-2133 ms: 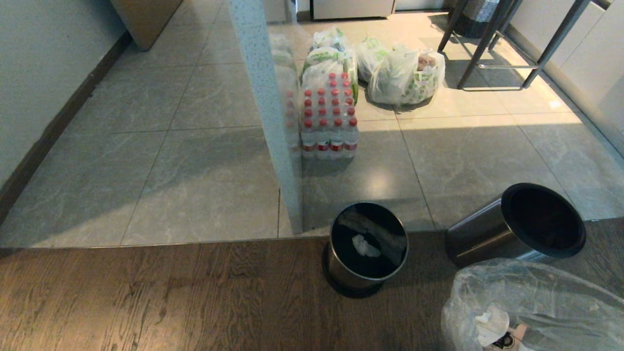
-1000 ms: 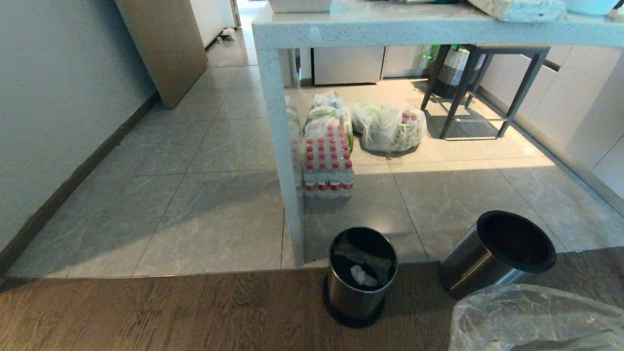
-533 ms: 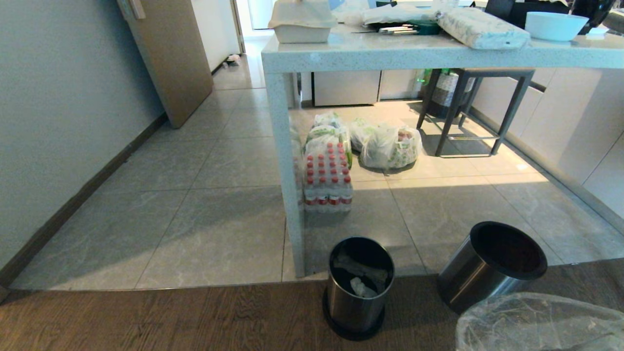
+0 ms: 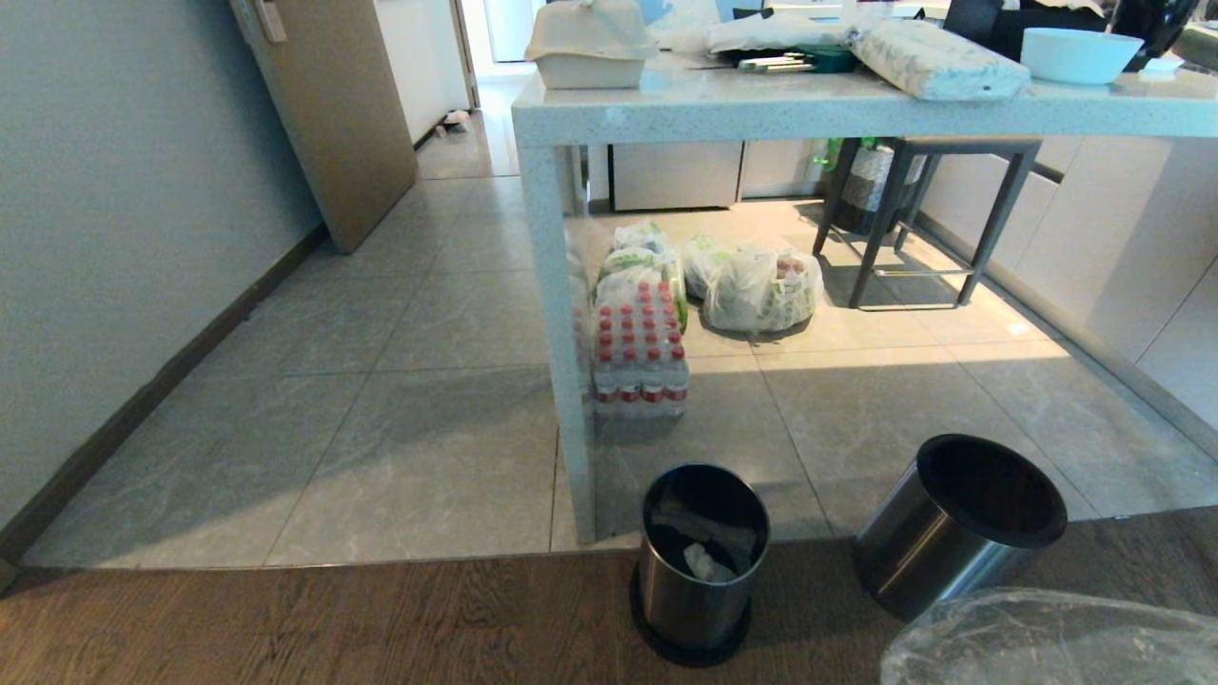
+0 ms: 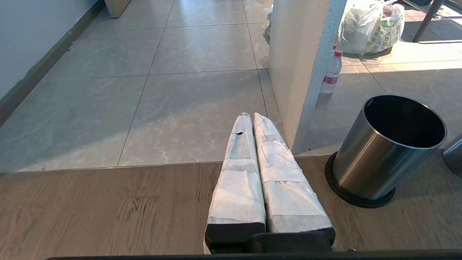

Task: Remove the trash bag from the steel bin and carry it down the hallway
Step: Put the trash bag at the door

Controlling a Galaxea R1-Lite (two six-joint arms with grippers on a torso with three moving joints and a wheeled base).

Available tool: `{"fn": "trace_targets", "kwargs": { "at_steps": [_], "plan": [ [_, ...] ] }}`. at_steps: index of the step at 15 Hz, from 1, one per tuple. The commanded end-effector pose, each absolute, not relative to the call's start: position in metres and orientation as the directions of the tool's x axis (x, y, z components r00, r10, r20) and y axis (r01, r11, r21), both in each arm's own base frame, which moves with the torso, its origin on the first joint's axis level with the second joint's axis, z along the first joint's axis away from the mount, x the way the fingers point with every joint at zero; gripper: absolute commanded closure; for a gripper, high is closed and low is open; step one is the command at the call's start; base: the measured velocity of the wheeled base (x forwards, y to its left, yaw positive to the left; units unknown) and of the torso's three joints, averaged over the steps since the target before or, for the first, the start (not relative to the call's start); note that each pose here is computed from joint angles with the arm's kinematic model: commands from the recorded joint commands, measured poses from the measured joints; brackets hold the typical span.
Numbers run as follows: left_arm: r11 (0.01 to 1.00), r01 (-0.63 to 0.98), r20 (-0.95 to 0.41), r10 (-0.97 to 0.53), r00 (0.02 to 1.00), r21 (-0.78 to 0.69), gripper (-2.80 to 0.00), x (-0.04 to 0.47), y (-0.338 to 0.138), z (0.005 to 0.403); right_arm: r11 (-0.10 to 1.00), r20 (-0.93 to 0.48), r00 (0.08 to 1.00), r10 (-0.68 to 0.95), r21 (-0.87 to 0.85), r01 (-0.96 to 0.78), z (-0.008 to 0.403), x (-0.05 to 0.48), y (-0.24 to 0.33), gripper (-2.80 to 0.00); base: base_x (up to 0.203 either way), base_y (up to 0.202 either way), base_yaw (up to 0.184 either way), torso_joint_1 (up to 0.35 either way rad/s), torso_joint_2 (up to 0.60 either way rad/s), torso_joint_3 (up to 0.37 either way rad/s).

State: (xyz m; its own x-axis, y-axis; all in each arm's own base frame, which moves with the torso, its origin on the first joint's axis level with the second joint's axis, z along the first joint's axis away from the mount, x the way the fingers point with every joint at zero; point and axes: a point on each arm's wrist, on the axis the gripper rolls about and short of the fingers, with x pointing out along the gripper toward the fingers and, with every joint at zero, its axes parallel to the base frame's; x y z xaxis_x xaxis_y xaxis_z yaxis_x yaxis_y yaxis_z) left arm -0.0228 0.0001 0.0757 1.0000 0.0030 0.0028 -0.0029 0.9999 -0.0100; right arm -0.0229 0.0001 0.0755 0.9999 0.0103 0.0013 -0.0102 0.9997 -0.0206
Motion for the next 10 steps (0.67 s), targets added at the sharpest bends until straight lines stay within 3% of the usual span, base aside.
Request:
{"fn": "trace_targets", "kwargs": {
  "at_steps": [1,7,10],
  "plan": [
    [1.0,-0.003,0.002,0.003,1.0,-0.009,0.0,-0.0227,0.0001,0.0754,1.0,-0.002,1.0,0.011,-0.021,-0.011,0.0751,-0.0227,0.0001,0.0,0.0,0.0,0.0,0.0,0.0,0.0],
    [1.0,-0.003,0.003,0.003,1.0,-0.012,0.0,-0.0228,0.0001,0.0757,1.0,-0.002,1.0,0.011,-0.021,-0.011,0.0751,-0.0227,0.0001,0.0,0.0,0.0,0.0,0.0,0.0,0.0],
    [1.0,-0.003,0.002,0.003,1.0,-0.012,0.0,-0.0227,0.0001,0.0754,1.0,-0.002,1.0,0.011,-0.021,-0.011,0.075,-0.0227,0.0001,0.0,0.001,0.139,-0.007,0.0,0.0,0.004]
  ]
}}
